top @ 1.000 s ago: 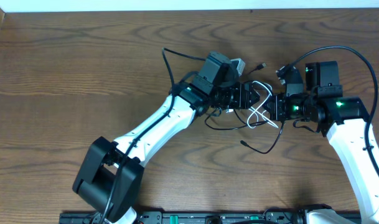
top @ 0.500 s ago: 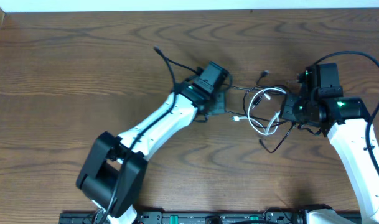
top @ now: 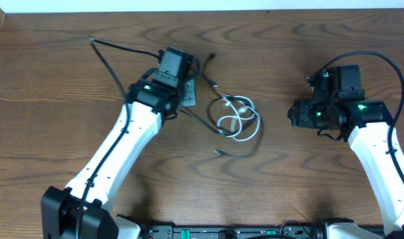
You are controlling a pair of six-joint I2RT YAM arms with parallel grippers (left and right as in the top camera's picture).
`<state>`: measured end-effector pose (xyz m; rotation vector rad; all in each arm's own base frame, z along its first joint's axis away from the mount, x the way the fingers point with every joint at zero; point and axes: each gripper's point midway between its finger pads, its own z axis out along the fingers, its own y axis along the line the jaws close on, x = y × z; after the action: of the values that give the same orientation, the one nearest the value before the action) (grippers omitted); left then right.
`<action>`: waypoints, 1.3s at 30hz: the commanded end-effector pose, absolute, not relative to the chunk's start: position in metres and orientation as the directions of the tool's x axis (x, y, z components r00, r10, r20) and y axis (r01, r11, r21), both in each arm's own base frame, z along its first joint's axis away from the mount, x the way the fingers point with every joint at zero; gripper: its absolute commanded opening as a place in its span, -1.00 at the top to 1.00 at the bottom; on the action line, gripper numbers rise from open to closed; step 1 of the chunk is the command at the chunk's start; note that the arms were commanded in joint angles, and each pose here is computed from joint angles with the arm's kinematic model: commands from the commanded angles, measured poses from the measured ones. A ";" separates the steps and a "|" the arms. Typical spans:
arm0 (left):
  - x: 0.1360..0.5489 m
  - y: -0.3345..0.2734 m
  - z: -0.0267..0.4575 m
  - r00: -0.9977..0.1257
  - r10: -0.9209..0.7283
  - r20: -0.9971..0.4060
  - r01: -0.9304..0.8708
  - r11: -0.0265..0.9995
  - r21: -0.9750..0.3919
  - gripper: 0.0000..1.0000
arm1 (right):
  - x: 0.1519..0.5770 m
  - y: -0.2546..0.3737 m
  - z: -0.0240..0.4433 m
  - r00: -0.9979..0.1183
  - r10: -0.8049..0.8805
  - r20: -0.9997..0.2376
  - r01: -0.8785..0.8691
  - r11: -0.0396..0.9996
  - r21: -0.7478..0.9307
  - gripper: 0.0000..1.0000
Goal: Untangle cables
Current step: 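Release the cables onto the table and withdraw the right gripper, then lower the left gripper onto the black-white cable bundle and grasp it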
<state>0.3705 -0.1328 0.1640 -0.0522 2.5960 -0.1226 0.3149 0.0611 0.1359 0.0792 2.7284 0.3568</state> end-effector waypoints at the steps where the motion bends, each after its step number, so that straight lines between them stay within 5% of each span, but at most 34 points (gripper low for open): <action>1: 0.358 -0.165 0.175 -0.863 0.094 -0.496 0.223 0.952 -0.208 0.85 | 0.320 0.067 0.142 -0.917 0.102 -0.386 -0.023 0.952 0.305 -0.20; 5: 0.342 -0.198 0.169 -0.887 0.138 -0.442 0.305 0.891 -0.335 0.84 | 0.322 0.069 0.143 -0.915 0.118 -0.386 -0.013 0.948 0.319 -0.22; 6: 0.340 -0.202 0.166 -0.889 0.147 -0.433 0.312 0.888 -0.338 0.67 | 0.322 0.069 0.142 -0.916 0.118 -0.384 -0.011 0.948 0.319 -0.24; 7: 0.340 -0.204 0.161 -0.892 0.158 -0.424 0.313 0.891 -0.329 0.17 | 0.322 0.069 0.142 -0.916 0.128 -0.379 -0.001 0.947 0.321 -0.25; 8: 0.341 -0.203 0.157 -0.895 0.157 -0.417 0.307 0.897 -0.320 -0.10 | 0.322 0.068 0.141 -0.917 0.129 -0.378 0.001 0.947 0.321 -0.26; 10: 0.342 -0.204 0.151 -0.903 0.152 -0.402 0.295 0.900 -0.320 -0.50 | 0.322 0.068 0.139 -0.919 0.132 -0.370 0.007 0.947 0.322 -0.27; 19: 0.340 -0.219 0.121 -0.962 0.013 -0.271 0.120 0.916 -0.383 -0.52 | 0.326 0.054 0.134 -0.913 0.184 -0.364 0.077 0.954 0.289 -0.32; 27: 0.344 -0.248 0.116 -0.957 0.025 -0.287 0.150 0.895 -0.421 -0.53 | 0.325 0.053 0.133 -0.915 0.187 -0.358 0.082 0.954 0.287 -0.33; 31: 0.339 -0.261 0.163 -0.939 0.110 -0.326 0.284 0.782 -0.554 -0.53 | 0.323 0.052 0.133 -0.917 0.186 -0.354 0.084 0.955 0.286 -0.35; 36: 0.310 -0.272 0.232 -0.837 0.255 -0.483 0.542 0.505 -0.672 -0.58 | 0.324 0.052 0.133 -0.915 0.189 -0.357 0.085 0.954 0.287 -0.36; 39: 0.306 -0.254 0.231 -0.777 0.322 -0.541 0.623 0.517 -0.588 -0.59 | 0.324 0.052 0.133 -0.915 0.189 -0.357 0.085 0.954 0.287 -0.37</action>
<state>0.3214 -0.2547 0.1984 0.4902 2.5919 -1.0899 0.3216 0.0556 0.1322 0.1747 2.7239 0.3900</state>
